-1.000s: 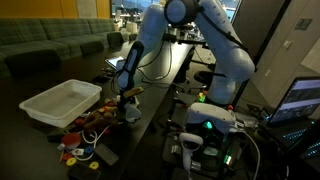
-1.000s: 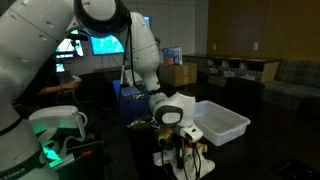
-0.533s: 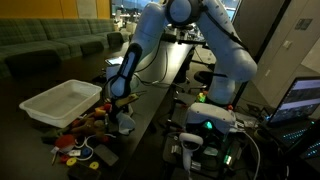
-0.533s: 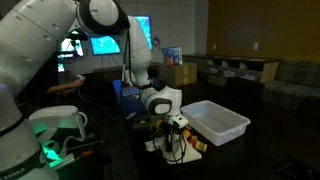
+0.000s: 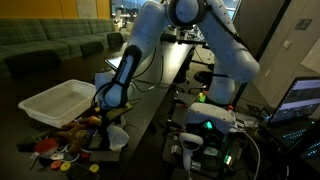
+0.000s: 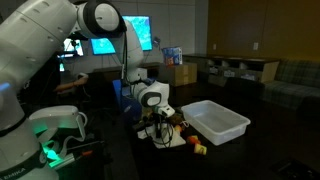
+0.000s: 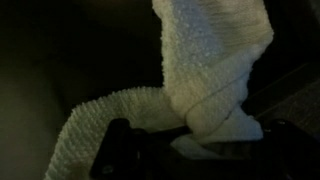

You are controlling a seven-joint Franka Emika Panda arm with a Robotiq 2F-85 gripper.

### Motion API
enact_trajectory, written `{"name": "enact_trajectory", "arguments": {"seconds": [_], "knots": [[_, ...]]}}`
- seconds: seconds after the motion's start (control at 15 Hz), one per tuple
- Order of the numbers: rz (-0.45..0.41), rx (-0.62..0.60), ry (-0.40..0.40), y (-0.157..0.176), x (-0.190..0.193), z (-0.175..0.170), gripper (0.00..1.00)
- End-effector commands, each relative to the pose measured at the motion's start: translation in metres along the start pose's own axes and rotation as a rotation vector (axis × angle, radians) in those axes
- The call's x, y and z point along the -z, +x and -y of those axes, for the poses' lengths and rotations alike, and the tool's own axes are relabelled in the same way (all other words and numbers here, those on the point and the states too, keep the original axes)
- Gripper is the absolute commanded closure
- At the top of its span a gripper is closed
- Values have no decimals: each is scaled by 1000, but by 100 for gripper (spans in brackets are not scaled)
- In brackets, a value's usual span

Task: Push the items on the table to the left using the white cloth

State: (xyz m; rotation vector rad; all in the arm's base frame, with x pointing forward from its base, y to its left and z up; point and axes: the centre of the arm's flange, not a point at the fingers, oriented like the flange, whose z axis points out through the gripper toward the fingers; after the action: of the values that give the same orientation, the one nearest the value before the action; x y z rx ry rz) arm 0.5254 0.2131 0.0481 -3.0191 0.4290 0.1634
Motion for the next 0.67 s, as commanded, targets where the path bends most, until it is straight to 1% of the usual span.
{"name": "enact_trajectory", "arguments": {"seconds": [0.0,0.2,0.33,0.47,0.6], "knots": [[-9,27,53,-10,-4,49,100],[-12,71,89,-24,2,79,100],[-17,98,108,-31,12,89,100],[-19,117,123,-34,26,88,100],[-32,127,127,-33,43,76,100]]}}
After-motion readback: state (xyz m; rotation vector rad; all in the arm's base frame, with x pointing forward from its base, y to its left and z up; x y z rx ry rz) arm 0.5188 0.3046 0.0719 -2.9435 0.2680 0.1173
